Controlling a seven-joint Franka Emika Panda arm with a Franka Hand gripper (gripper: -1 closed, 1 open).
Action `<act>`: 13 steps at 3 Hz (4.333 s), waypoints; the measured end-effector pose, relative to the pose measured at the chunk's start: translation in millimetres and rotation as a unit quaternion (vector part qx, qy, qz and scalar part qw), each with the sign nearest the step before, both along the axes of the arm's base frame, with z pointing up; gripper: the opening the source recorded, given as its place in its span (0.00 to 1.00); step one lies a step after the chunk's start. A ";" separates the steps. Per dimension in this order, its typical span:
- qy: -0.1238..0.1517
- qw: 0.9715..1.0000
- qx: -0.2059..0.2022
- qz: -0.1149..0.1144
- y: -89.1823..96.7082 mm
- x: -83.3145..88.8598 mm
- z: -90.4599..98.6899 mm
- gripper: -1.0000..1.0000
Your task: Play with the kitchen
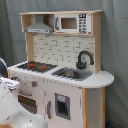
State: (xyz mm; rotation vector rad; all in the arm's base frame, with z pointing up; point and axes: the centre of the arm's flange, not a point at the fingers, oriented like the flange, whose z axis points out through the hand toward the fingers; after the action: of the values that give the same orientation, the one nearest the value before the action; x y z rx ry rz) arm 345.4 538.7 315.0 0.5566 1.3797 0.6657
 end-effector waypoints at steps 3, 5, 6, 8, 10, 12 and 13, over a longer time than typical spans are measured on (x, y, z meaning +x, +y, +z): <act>0.002 0.996 -0.085 -0.008 0.2 -0.4 -0.3 1.00; 0.036 0.999 0.011 -0.017 24.7 -47.7 13.7 1.00; 0.035 0.997 0.057 -0.040 22.7 -62.3 26.9 1.00; 0.016 0.985 0.149 -0.086 5.1 -59.1 72.4 1.00; -0.003 0.962 0.235 -0.136 -18.2 -50.4 138.2 1.00; -0.022 0.927 0.321 -0.192 -50.4 -37.2 207.4 1.00; -0.032 0.902 0.367 -0.226 -73.9 -27.2 229.9 1.00</act>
State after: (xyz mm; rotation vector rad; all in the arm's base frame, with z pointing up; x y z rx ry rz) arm 318.1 464.8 545.0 1.3954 0.8501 0.7995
